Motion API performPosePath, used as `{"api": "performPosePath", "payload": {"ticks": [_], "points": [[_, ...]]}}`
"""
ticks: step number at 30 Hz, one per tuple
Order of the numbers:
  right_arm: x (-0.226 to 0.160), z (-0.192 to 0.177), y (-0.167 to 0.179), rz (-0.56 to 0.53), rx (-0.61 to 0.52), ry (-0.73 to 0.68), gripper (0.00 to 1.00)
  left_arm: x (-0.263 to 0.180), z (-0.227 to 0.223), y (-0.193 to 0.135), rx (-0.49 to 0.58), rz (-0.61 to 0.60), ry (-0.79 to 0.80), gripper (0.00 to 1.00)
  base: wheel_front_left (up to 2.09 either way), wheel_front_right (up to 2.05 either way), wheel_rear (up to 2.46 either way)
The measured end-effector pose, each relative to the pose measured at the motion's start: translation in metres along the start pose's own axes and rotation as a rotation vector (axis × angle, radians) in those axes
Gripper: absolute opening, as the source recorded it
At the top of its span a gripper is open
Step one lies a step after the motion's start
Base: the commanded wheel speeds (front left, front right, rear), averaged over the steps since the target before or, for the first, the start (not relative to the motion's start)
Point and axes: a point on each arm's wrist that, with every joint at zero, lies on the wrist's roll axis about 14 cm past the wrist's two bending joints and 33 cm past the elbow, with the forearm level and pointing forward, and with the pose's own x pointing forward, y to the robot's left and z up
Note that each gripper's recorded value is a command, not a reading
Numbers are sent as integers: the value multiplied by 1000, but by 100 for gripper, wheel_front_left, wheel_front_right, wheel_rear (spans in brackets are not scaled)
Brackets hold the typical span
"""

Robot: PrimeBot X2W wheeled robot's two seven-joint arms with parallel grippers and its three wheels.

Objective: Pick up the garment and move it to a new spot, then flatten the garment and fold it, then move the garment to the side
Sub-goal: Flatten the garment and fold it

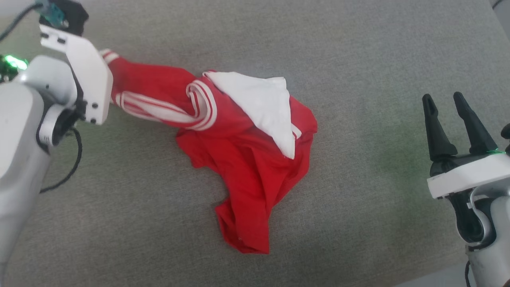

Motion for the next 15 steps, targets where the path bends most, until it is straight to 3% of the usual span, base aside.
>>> {"api": "performPosePath", "payload": {"ticks": [6,7,9,10,11,15], "points": [[2,-6,-6,-13,0,12,100,22,18,-5,42,-9,-74,1,0,0,0],[3,-6,-6,-13,-2,12,100,26,22,-5,45,-2,-94,10,0,0,0],[3,-9,-6,-12,-5,19,100,33,25,-6,33,6,-110,42,0,0,0],[3,-10,-6,-12,-5,23,100,37,25,-7,31,4,-112,85,0,0,0],[3,-11,-6,-11,-3,24,100,40,24,-11,31,-8,-109,100,0,0,0],[3,-10,-4,-3,-2,22,100,44,24,-19,14,-41,-112,100,0,0,0]]}}
